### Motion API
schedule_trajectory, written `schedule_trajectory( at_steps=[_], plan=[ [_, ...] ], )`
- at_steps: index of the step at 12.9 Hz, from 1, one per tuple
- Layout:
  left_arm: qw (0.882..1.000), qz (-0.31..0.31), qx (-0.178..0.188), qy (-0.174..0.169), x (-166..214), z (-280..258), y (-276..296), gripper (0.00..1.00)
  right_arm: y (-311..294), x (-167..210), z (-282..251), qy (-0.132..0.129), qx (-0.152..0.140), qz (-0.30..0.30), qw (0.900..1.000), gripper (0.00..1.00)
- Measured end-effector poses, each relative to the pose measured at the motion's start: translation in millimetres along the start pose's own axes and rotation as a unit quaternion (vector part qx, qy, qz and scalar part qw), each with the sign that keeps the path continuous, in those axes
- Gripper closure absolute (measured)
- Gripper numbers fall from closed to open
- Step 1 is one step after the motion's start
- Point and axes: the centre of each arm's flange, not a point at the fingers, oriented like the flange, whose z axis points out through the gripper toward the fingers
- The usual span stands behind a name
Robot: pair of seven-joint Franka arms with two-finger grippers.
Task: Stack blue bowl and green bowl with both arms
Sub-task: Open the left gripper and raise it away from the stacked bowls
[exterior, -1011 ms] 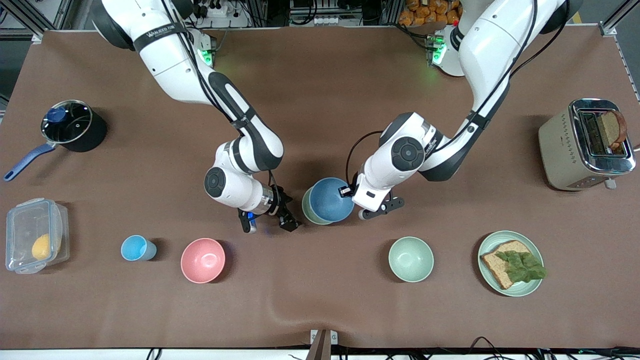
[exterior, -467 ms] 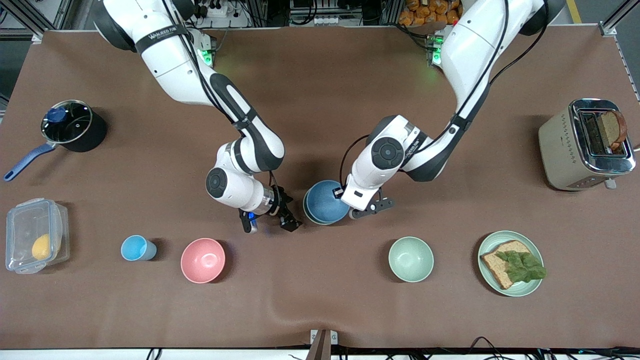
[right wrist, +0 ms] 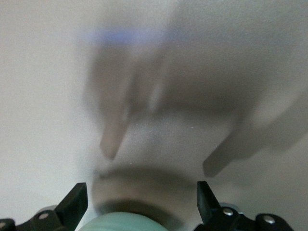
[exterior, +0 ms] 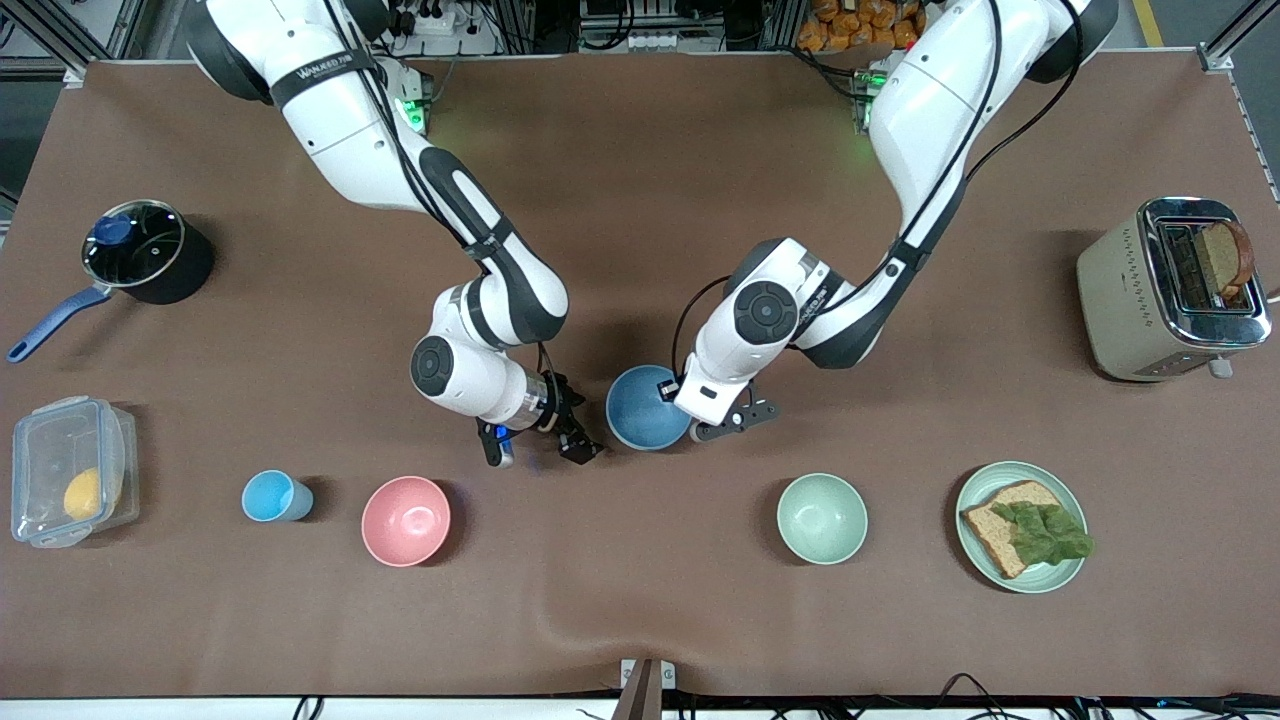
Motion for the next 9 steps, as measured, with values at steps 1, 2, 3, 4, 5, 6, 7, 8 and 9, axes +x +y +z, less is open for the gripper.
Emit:
schedule_trajectory(
  at_steps=[1,2,3,4,5,6,7,8,9],
  plan=[
    [1.0,-0.003,-0.002,0.0,-2,2,2,0.95,0,0,0,0.0,0.0,0.0,1.0,0.0],
    [1.0,-0.006,-0.002,0.0,-3,3,4,0.95,0,-1,0,0.0,0.0,-0.001,1.0,0.0],
    [1.0,-0.009,-0.003,0.0,-3,3,5,0.94,0,-1,1,0.0,-0.001,-0.001,1.0,0.0],
    [1.0,-0.01,-0.004,0.001,-2,2,5,0.91,0,-1,1,0.0,-0.001,-0.002,1.0,0.0],
    [1.0,-0.01,-0.005,0.001,-2,1,6,0.81,0,-1,1,0.001,-0.001,-0.002,1.0,0.0],
    [1.0,-0.011,-0.007,0.002,-1,0,7,0.7,0,-1,1,0.001,-0.001,-0.003,1.0,0.0],
    [1.0,-0.015,-0.009,0.004,0,-2,8,0.58,0,-1,1,0.001,-0.001,-0.004,1.0,0.0],
    [1.0,-0.019,-0.013,0.007,1,-7,10,0.47,0,-1,1,0.002,-0.002,-0.005,1.0,0.0],
    [0.999,-0.022,-0.02,0.012,4,-15,13,0.36,0,-1,1,0.003,-0.002,-0.005,1.0,0.0]
  ],
)
